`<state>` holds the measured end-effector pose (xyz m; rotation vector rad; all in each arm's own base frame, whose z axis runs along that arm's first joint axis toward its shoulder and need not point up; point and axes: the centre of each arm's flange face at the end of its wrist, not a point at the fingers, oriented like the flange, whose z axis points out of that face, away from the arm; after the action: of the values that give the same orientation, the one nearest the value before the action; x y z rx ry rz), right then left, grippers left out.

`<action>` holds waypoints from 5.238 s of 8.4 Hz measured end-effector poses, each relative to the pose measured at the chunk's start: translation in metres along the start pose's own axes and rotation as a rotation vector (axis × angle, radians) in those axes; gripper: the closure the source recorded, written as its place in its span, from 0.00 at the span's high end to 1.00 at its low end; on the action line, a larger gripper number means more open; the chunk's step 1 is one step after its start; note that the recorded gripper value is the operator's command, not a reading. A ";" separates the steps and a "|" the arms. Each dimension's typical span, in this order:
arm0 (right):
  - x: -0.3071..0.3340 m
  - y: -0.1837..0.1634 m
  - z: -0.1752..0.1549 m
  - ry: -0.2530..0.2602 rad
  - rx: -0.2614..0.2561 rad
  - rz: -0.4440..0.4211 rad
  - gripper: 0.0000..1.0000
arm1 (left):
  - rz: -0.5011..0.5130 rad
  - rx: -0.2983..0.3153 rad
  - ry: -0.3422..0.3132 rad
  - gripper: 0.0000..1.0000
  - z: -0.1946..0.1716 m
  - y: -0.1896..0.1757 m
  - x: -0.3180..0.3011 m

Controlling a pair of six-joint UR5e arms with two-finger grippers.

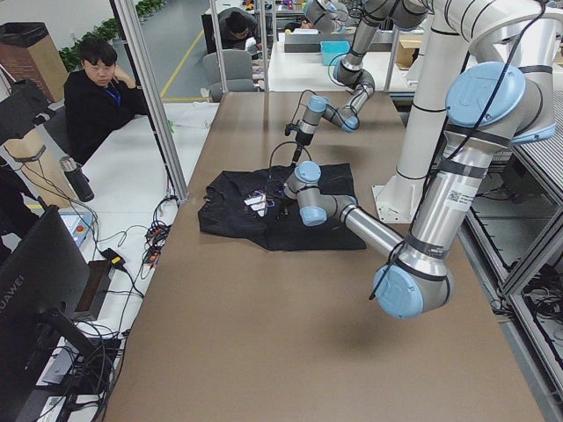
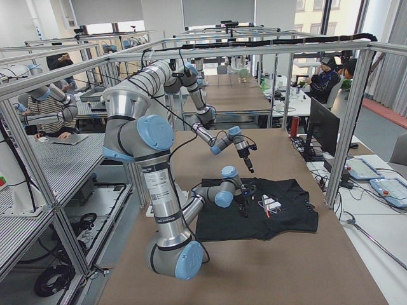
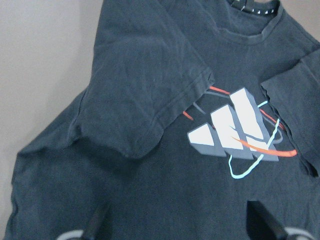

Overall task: Fold clothes
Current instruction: 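Move both grippers down to the shirt hem corners nearest the robot, then grasp both hem corners with the left and right grippers and lift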

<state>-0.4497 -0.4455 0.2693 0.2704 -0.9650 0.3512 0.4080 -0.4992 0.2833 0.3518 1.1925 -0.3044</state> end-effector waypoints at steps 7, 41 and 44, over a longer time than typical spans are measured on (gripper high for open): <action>0.099 0.210 -0.085 -0.099 -0.034 0.231 0.92 | -0.226 -0.136 -0.018 0.95 -0.087 0.259 -0.060; 0.176 0.253 -0.049 -0.063 0.029 0.197 0.69 | -0.218 -0.092 -0.107 0.00 -0.055 0.296 -0.116; 0.183 0.259 -0.033 -0.040 0.038 0.190 0.40 | -0.217 -0.092 -0.108 0.00 -0.055 0.296 -0.116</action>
<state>-0.4346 -0.1663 0.4222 0.2218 -1.0269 0.5397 0.4436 -0.2030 0.4059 0.1242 1.1355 -0.4492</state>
